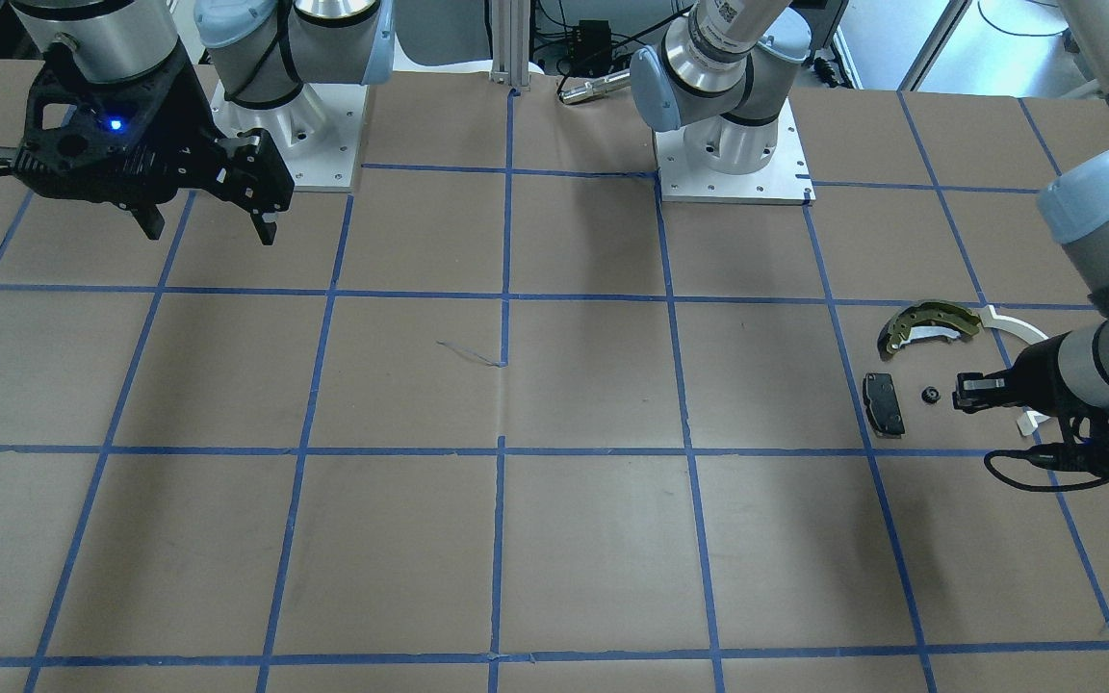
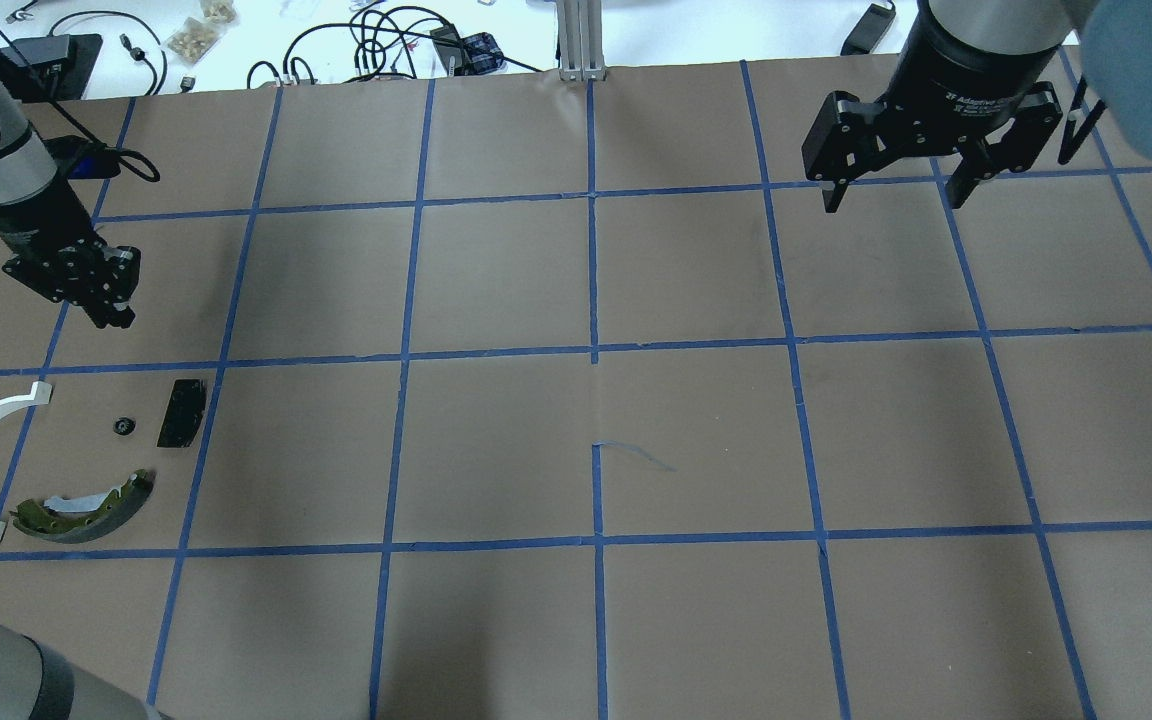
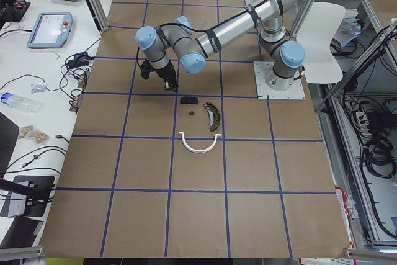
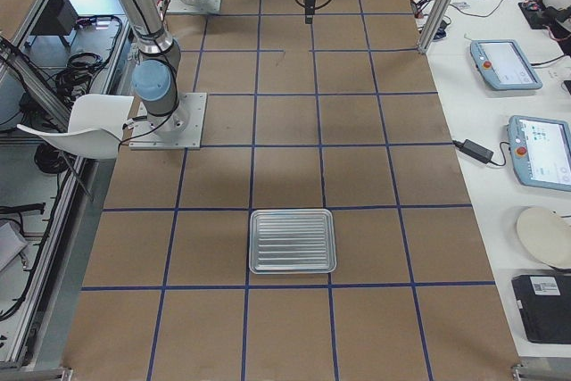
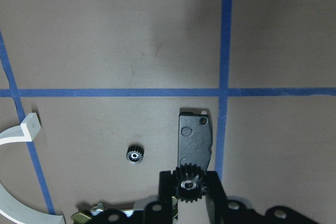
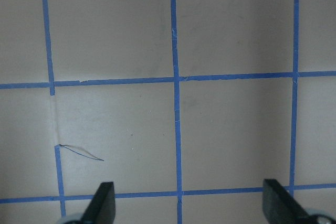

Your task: Place bearing gear from tray to pile

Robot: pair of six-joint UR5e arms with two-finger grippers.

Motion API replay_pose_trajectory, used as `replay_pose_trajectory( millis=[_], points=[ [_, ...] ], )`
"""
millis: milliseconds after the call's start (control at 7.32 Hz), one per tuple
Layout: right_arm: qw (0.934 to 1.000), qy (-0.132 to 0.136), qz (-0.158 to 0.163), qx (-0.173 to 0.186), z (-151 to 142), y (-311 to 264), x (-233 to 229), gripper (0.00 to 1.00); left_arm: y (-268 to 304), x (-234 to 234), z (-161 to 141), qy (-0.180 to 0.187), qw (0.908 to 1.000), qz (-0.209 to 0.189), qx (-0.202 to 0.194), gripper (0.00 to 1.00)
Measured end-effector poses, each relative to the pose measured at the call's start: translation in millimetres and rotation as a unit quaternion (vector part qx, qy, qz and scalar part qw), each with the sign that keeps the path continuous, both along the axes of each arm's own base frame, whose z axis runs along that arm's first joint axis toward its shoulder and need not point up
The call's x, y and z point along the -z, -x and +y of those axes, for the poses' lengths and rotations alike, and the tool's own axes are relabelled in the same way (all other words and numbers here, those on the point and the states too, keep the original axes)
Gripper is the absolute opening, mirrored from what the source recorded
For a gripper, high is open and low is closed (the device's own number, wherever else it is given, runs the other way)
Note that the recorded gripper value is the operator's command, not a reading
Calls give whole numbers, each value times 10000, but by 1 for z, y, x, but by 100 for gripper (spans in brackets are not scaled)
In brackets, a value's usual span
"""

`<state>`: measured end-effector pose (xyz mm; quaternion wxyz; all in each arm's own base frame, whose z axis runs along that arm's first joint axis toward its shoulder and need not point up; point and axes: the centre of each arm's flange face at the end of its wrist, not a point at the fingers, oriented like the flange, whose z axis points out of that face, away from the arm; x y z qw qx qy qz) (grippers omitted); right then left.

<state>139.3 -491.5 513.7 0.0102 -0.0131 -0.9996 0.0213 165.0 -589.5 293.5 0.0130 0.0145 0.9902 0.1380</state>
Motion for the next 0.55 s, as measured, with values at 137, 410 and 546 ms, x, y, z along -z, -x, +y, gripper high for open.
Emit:
replay_pose_trajectory(
  millis=[137,410,546],
  points=[
    [10000,0,-1,-1,0,0,0,100,-14,7,3,30,9999,43,104,0],
    [10000,-5,-1,-2,0,0,0,100,-46,39,17,238,9992,51,307,0],
    [10000,-8,-1,-4,0,0,1,100,-53,53,25,339,9985,25,424,0]
  ],
)
